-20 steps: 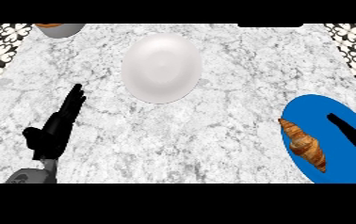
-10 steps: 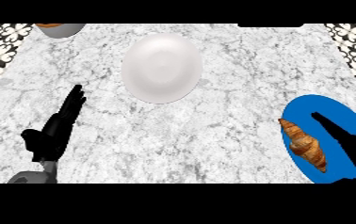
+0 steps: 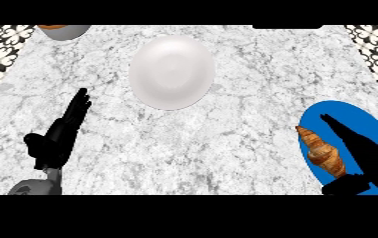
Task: Pick the croissant from the plate and place it in the plate
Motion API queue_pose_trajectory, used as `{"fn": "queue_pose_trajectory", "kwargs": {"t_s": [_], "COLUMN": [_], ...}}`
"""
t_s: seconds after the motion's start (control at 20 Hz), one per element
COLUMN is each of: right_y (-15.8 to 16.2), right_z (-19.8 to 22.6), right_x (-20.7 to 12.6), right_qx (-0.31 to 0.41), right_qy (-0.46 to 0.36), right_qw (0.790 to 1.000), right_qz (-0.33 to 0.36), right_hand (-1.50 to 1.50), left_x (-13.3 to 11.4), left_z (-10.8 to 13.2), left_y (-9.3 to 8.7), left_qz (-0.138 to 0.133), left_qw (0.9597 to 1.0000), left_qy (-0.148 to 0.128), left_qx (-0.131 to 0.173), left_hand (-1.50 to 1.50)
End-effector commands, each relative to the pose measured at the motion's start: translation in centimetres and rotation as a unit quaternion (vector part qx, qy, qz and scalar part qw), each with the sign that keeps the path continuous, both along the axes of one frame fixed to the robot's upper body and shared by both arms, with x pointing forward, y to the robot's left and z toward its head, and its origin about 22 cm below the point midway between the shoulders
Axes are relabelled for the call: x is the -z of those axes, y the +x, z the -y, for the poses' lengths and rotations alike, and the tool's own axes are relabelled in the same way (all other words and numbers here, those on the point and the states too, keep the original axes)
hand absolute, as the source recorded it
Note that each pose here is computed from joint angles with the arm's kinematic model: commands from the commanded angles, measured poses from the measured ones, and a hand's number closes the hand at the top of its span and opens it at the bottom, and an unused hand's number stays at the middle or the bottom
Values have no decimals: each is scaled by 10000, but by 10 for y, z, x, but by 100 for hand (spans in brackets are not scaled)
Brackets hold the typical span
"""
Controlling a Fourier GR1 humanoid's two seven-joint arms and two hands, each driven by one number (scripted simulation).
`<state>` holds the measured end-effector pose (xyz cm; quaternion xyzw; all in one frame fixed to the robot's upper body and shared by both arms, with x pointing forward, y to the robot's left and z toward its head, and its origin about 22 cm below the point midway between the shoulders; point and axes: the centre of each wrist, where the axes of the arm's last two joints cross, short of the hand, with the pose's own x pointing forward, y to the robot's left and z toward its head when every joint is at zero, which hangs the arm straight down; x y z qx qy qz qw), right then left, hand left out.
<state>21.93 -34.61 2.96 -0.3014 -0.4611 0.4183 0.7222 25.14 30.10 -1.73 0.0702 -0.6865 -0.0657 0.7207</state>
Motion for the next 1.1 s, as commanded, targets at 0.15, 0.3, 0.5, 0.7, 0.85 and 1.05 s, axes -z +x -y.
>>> {"fn": "queue_pose_trajectory", "kwargs": {"t_s": [0.15, 0.3, 0.5, 0.7, 0.85, 1.05], "right_y": [24, 10, 28, -1, -20, -31], "right_z": [3, -5, -12, -64, -87, -139], "right_x": [29, 19, 39, 46, 69, 48], "right_qx": [-513, -651, -697, 866, 2158, 2464], "right_qy": [60, 152, 248, 0, -39, -567], "right_qw": [9979, 9976, 9973, 9962, 9764, 9641], "right_qz": [-395, -205, 6, 24, -63, 817], "right_hand": [150, 150, 150, 150, 150, 150], "left_x": [15, 15, 6, 6, 1, -1], "left_z": [3, -2, 16, 4, -1, -6], "left_y": [-4, 2, 6, -7, -4, 1], "left_qz": [42, 6, -44, 0, -59, -29], "left_qw": [10000, 10000, 10000, 9999, 9999, 9999], "left_qy": [38, -27, -5, -29, 38, 22], "left_qx": [14, -11, 74, -115, -141, -136], "left_hand": [0, 0, 0, 0, 0, 0]}}
